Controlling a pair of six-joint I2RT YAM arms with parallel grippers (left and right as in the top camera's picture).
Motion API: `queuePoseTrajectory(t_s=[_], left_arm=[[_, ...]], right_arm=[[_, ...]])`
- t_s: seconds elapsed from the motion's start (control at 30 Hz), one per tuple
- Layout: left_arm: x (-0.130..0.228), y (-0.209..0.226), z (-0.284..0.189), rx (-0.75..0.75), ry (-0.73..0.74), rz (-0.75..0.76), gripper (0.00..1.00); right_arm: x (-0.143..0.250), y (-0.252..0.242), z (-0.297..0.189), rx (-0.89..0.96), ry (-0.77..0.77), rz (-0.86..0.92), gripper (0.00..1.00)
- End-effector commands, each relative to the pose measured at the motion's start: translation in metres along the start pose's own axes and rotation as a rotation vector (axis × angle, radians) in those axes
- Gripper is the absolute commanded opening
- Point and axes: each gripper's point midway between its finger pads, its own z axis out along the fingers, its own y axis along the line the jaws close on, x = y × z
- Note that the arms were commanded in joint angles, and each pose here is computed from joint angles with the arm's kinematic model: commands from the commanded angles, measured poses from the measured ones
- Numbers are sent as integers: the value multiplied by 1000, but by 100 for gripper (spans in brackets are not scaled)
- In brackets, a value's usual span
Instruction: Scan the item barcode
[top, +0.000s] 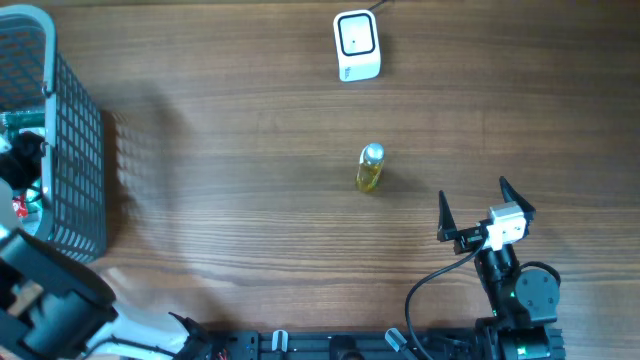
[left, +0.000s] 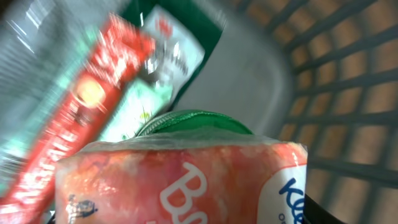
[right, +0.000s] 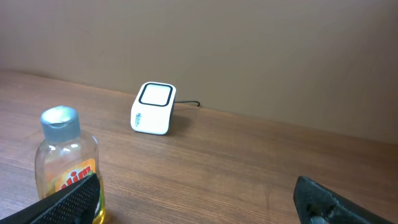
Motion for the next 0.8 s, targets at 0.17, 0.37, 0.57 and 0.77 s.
queuePoseTrajectory(t_s=[0.17, 0.37, 0.57, 0.77], left_arm=[[-86, -55, -176, 44, -527, 102, 58], [-78, -115, -260, 279, -670, 58, 58], [-29, -208, -303, 511, -650, 227, 57], [25, -238, -311, 556, -539, 282, 56]], right_arm=[[-2, 1, 0, -7, -12, -7, 100], [-2, 1, 0, -7, -12, -7, 100], [-2, 1, 0, -7, -12, -7, 100], [-2, 1, 0, -6, -12, -7, 100]])
